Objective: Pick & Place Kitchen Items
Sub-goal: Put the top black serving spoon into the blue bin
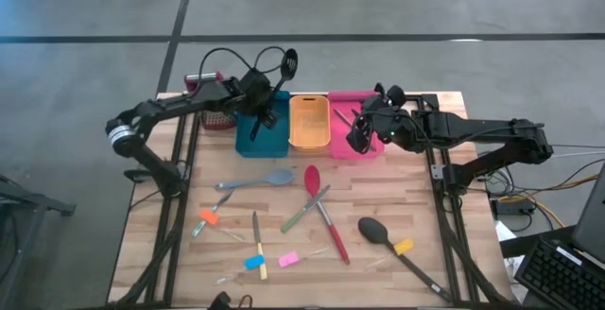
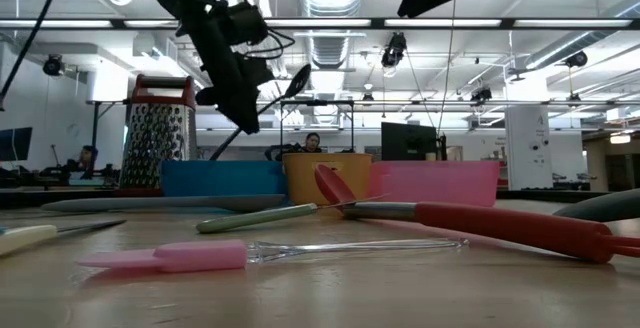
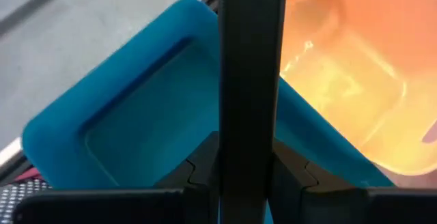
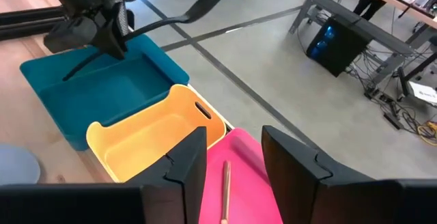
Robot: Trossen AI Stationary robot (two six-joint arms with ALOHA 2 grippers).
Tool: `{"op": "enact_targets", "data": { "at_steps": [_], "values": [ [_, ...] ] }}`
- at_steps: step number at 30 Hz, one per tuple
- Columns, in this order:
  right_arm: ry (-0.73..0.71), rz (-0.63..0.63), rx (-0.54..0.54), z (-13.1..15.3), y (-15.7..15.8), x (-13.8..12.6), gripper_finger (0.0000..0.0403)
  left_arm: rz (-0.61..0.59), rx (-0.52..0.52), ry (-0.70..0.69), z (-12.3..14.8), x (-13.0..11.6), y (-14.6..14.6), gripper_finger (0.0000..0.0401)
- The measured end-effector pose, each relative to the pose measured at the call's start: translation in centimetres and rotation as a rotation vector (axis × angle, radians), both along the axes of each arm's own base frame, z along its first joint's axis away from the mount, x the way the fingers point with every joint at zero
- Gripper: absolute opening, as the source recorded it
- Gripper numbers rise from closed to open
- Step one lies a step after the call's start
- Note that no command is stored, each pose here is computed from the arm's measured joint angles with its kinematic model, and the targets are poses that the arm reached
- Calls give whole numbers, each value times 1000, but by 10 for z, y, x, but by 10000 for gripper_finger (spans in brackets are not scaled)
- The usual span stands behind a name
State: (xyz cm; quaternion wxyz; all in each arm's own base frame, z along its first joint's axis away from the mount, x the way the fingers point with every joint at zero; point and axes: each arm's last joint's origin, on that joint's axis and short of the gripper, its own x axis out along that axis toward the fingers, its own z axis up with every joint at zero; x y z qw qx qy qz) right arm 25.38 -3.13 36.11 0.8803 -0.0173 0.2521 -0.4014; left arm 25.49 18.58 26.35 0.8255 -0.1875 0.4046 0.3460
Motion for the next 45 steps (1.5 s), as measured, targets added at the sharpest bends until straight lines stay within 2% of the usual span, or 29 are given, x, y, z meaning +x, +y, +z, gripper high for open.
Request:
{"op": "enact_targets", "data": {
  "at_steps": [5,11,26,33,45],
  "values": [
    [2,0,0,-1,0,0,121,30,-57,-24,-5,-2,13,81],
    [6,1,1,-2,0,0,118,59,-116,14,-15,-6,21,81],
    [7,2,1,-2,0,0,161,49,-181,99,-44,2,28,81],
    [15,2,1,-5,0,0,171,38,-231,141,-37,2,27,81],
    [28,-2,2,-9,-1,0,145,41,-284,154,-51,6,29,81]
  ]
}}
